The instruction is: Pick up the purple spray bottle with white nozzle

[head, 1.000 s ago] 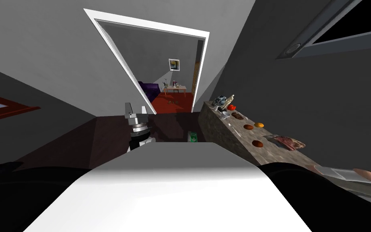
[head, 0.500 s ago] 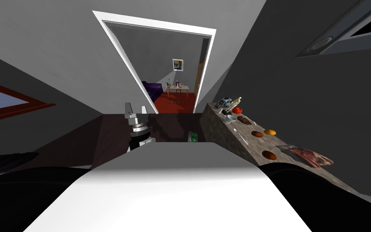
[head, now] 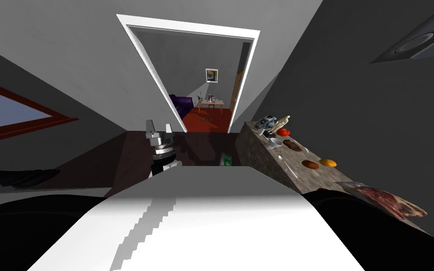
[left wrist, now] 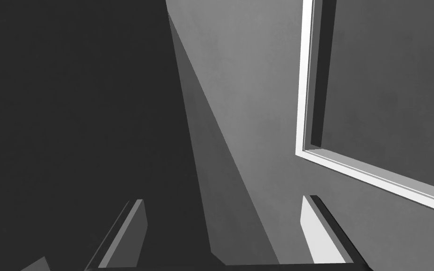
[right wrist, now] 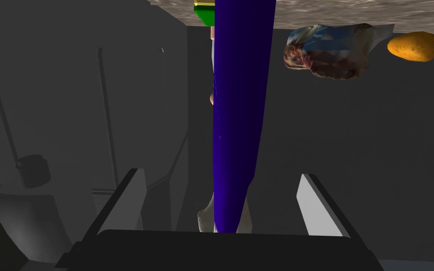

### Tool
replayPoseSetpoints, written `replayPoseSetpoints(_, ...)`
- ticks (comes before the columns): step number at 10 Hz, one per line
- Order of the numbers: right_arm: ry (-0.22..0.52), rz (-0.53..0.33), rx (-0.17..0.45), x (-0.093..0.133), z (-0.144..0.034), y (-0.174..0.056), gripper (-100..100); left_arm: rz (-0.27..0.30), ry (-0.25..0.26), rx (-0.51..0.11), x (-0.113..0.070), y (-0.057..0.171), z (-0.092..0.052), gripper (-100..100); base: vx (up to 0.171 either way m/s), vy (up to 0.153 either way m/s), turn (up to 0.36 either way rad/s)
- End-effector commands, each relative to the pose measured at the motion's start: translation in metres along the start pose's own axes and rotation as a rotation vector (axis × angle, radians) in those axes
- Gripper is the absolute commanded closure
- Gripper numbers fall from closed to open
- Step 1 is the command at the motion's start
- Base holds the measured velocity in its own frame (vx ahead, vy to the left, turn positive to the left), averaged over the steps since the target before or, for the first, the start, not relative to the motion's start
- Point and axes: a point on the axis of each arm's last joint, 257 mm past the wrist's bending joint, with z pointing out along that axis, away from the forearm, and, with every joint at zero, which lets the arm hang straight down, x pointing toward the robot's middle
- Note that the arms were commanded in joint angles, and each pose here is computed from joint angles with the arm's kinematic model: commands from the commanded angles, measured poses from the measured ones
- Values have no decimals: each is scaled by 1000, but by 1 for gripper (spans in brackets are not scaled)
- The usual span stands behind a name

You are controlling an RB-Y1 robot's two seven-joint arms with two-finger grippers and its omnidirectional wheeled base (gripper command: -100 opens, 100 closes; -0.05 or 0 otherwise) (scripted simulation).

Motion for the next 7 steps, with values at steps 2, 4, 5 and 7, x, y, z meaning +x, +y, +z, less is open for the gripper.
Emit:
replayPoseSetpoints(2,2,-4,3,1,-1,-1,0,0,0,0,0,0,0,0,2,-4,1)
replayPoseSetpoints(4,12,6,-26,6,9,36,-100,0,0,0,0,0,0,0,-61,-1,-62)
replayPoseSetpoints(5,12,-6,-27,6,9,36,-100,0,0,0,0,0,0,0,-71,-7,-24)
replayPoseSetpoints(7,17,3,-44,7,16,66,-100,0,0,0,0,0,0,0,-78,-7,-65)
